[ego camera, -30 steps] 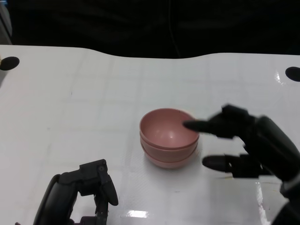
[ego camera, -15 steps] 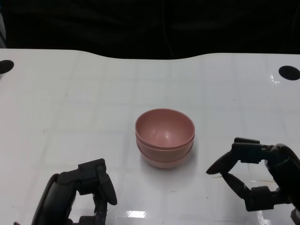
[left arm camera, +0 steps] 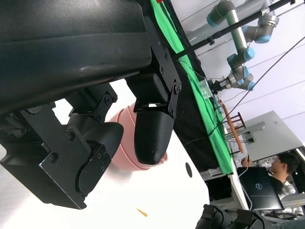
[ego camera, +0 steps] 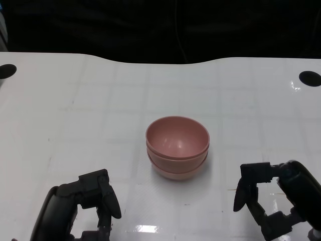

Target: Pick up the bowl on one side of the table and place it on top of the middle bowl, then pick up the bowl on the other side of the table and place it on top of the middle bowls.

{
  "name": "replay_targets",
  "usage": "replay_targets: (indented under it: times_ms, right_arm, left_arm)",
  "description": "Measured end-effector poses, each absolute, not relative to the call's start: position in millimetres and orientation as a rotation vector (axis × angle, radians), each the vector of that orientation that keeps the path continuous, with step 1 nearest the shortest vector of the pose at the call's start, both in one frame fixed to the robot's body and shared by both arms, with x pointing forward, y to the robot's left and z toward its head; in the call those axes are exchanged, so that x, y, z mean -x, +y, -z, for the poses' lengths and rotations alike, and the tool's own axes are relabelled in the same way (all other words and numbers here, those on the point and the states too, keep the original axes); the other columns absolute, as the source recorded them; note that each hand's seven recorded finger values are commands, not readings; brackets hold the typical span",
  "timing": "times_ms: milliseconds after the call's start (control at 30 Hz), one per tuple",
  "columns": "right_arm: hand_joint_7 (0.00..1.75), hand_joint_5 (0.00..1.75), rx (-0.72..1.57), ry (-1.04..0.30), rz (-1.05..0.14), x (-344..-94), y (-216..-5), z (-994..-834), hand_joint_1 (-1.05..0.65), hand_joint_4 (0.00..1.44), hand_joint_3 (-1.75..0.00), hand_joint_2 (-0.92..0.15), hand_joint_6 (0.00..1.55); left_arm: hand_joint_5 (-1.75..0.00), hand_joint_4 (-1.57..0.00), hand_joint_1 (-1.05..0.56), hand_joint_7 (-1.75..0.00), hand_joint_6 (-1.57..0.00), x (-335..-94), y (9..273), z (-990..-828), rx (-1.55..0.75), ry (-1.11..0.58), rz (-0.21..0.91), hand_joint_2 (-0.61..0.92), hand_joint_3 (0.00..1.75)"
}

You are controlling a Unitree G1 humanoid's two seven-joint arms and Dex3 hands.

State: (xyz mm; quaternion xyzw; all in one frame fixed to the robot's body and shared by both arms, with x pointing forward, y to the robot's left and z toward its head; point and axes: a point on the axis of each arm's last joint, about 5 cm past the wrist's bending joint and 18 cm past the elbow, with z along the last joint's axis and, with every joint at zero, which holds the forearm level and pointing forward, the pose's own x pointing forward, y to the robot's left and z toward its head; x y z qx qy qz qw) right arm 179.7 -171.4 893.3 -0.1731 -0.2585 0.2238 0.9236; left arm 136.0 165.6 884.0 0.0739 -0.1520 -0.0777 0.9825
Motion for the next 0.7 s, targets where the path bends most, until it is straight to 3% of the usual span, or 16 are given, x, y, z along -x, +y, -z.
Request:
replay_targets:
  times_ms: [700]
  right_arm:
    - [1.55, 1.74, 0.371, -0.459, -0.510, -183.6, -176.0, -890.8, 0.21, 1.04, -1.75, -0.05, 0.90]
  left_arm:
    - [-1.69, -0.96, 0.04, -1.50, -0.89, -136.8, 169.3, -878.1, -0.167, -0.289, 0.147, 0.25, 1.63]
